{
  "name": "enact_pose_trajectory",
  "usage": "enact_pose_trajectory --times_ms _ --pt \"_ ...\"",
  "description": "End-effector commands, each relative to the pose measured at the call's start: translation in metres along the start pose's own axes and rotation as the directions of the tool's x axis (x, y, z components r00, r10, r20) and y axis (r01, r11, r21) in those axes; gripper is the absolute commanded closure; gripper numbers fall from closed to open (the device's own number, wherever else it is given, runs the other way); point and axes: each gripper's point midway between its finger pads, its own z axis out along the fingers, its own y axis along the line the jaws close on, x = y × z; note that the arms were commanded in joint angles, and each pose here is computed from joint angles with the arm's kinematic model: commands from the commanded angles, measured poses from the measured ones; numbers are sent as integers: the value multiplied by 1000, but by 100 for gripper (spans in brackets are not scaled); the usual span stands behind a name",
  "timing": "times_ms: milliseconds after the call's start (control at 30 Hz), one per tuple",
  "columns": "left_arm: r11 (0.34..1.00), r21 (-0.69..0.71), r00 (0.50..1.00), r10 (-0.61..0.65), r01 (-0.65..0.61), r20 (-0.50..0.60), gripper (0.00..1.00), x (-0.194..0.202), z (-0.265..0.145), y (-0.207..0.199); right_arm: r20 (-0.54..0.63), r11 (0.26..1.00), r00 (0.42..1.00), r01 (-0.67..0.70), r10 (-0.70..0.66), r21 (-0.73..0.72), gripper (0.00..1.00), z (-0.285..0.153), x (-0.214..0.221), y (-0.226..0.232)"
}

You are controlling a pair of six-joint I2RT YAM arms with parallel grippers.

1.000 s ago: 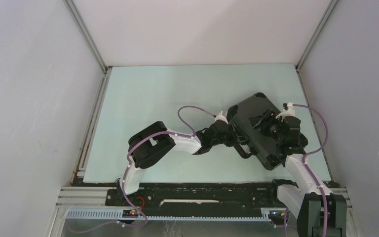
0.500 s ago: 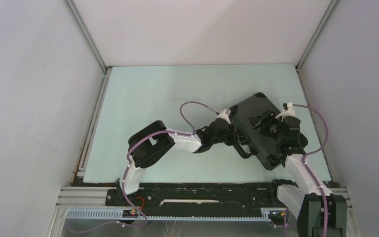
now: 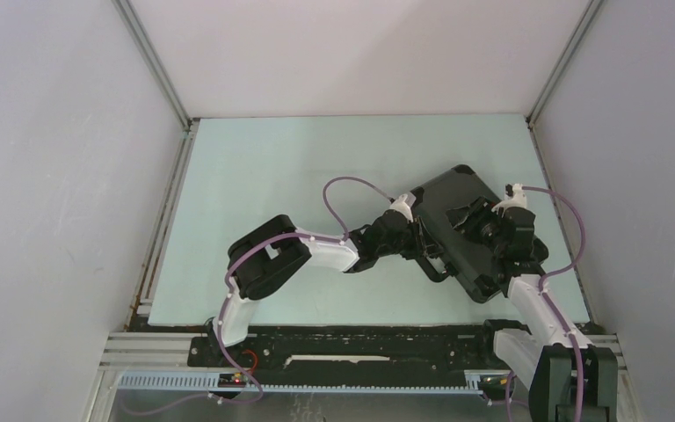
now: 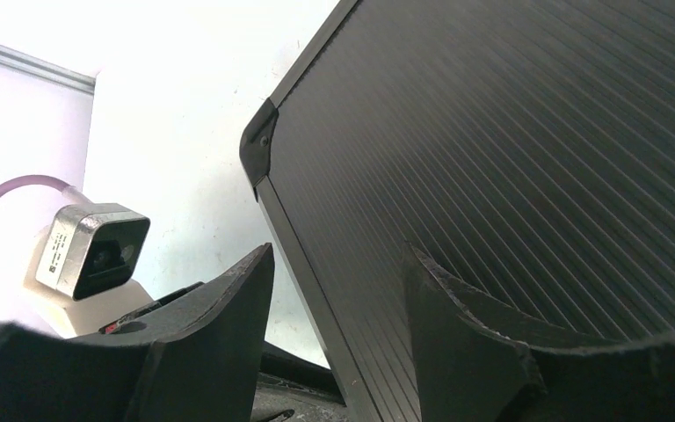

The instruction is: Pack up texas hold em set

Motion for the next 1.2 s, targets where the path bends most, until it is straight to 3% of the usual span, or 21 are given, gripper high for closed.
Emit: enact_pose_trajectory --times_ms 0,367,500,567,667,733,800,867,900,1000,1033,1167 --pt "964 255 983 32 -78 183 72 -58 -13 -93 -226 989 969 -75 103 129 36 -11 63 -33" --pt "934 333 969 46 -128 243 77 -70 -27 -114 -226 989 969 -71 99 130 37 -10 64 -34" --pt "928 352 969 34 -122 245 90 -75 -24 -117 -228 990 969 -71 98 124 37 -10 64 -33" --pt "921 381 973 -5 -86 231 91 -75 -23 -117 -229 990 969 -69 96 123 37 -10 64 -33" --pt "924 367 970 14 -105 242 85 -74 -37 -118 -230 990 969 -69 96 123 37 -10 64 -32" --pt "951 294 969 24 -98 247 79 -72 -47 -103 -230 990 968 -69 96 121 37 -10 64 -32" --pt "975 212 974 11 -60 228 66 -65 -54 -80 -233 990 968 -69 95 120 37 -10 65 -32" --pt "990 139 982 -21 -6 187 63 -52 -58 -59 -236 990 967 -71 97 118 37 -10 66 -32" --pt "995 96 987 -47 32 156 68 -44 -57 -48 -238 990 966 -70 97 119 37 -9 66 -32" --pt "996 -17 994 -91 92 66 95 -19 -49 -31 -238 991 967 -69 96 116 37 -9 66 -31" --pt "994 -52 994 -96 98 51 99 -13 -45 -28 -237 991 967 -69 96 117 37 -9 66 -31" --pt "978 -172 993 -115 116 15 100 -1 -30 -13 -235 991 968 -67 94 120 37 -10 66 -32"
